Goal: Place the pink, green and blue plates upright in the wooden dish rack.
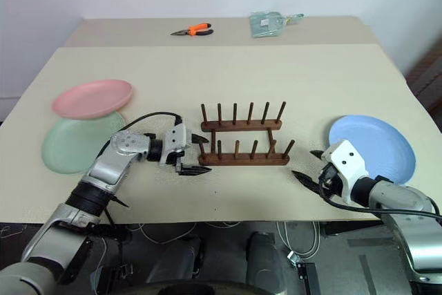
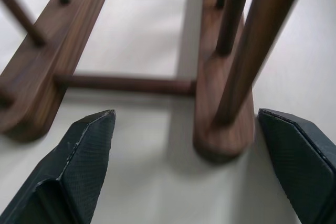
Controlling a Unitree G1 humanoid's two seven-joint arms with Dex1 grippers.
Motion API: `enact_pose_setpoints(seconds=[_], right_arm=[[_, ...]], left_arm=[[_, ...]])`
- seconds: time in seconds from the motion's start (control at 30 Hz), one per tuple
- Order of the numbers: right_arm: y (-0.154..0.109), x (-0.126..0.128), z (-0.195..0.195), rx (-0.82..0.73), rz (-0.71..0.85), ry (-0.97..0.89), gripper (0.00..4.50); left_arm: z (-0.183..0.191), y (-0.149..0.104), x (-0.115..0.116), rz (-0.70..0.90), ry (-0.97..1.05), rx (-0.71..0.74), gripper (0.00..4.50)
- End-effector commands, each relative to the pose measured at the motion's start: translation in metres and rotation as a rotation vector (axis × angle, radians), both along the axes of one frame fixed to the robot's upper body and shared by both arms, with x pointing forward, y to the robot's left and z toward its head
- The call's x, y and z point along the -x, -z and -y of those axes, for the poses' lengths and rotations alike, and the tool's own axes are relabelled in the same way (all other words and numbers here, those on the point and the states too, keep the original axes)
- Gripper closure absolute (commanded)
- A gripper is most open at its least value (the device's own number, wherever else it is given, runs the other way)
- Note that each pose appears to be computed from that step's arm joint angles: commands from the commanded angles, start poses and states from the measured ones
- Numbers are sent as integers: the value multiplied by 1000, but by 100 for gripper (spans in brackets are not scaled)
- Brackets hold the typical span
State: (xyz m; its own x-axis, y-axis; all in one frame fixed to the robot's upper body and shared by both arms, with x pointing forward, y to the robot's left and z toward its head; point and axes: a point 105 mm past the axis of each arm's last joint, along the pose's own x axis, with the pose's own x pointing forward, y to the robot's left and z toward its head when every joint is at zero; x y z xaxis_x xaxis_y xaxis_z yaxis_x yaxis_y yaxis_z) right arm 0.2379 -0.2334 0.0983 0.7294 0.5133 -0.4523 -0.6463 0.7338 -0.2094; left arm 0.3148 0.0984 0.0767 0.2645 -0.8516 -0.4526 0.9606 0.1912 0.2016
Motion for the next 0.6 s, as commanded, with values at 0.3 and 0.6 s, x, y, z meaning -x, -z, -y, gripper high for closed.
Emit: enact_pose_setpoints(seconds=[0.3,0.6], right_arm=[[22,-14,-53,59,21,-118,450],[23,-85,-51,151,205,84,450]], left_arm=[[24,-1,47,-152,-100,150,413],[25,15,-30,44,-511,119,413]])
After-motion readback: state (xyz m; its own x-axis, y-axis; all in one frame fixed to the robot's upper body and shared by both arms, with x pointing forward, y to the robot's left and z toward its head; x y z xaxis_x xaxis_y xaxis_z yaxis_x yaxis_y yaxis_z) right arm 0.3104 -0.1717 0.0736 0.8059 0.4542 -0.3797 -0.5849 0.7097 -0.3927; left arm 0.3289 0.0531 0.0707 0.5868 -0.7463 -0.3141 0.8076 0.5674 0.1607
